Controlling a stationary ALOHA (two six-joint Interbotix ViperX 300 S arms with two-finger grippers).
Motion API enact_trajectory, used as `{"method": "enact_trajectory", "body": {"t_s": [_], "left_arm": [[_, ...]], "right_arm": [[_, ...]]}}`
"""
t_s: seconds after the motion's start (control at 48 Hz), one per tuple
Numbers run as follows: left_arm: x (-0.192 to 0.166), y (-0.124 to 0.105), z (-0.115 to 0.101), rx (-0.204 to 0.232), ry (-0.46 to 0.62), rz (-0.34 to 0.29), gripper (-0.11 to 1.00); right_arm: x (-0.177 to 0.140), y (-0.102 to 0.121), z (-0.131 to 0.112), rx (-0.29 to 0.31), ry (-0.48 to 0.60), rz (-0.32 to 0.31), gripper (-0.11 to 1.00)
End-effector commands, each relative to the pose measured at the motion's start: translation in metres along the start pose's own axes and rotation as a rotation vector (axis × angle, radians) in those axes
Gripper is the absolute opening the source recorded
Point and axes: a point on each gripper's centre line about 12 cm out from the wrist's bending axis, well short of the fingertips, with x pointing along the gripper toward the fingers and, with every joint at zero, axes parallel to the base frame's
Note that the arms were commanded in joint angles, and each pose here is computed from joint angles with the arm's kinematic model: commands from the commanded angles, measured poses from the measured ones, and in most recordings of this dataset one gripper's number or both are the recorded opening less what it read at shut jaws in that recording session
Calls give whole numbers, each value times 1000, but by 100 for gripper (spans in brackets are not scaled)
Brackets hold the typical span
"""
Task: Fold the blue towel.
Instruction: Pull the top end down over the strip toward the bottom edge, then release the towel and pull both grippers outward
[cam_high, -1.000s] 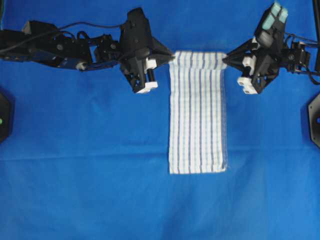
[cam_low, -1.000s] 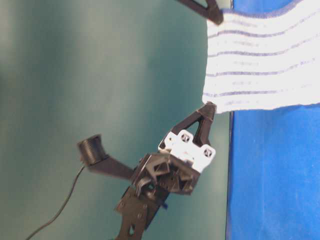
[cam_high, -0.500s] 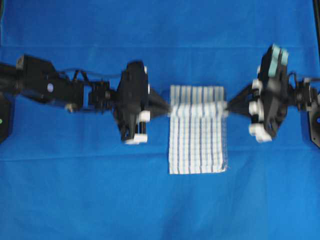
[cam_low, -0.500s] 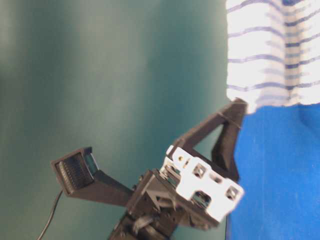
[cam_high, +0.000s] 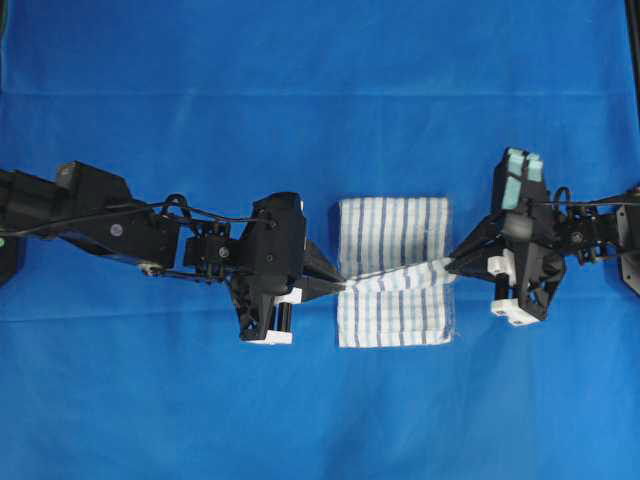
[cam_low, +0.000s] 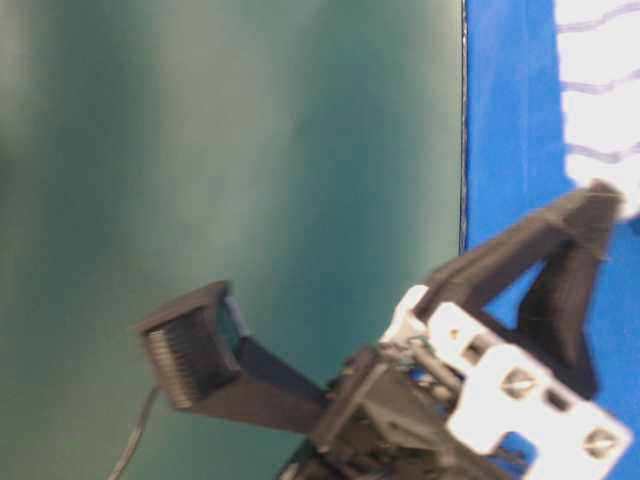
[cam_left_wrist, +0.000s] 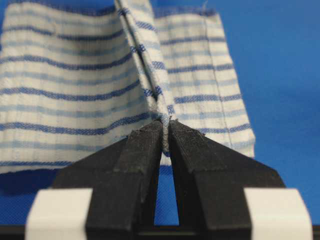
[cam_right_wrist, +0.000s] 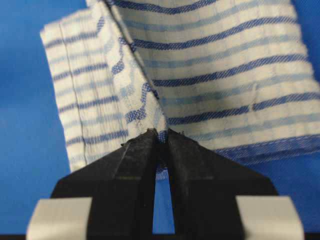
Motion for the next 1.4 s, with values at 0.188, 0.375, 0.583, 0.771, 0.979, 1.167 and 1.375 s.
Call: {"method": "enact_trajectory", "body": {"t_s": [0.188,0.375,0.583,0.771,0.979,1.167,1.375], "left_arm": [[6,-4,-5,0,-10,-8,3],[7,-5,-3,-4,-15,-8,3],[8,-4,-1,-6,-24,-7,3],[8,-4,1,-5,-29,-8,7],[0,-12,10,8,-45,-23,59],[-31,-15,31,22,-52,-32,71],[-88,-13,50,30,-94,-33,69]], "right_arm": [[12,10,-3,-23,43,8,8],[15,12,-2,-27,47,10,8],[15,12,-1,-27,48,9,8],[15,13,0,-11,46,11,11],[10,27,1,-19,46,41,61],[-8,32,10,-33,35,45,52],[-43,31,23,-89,-45,47,53]]}}
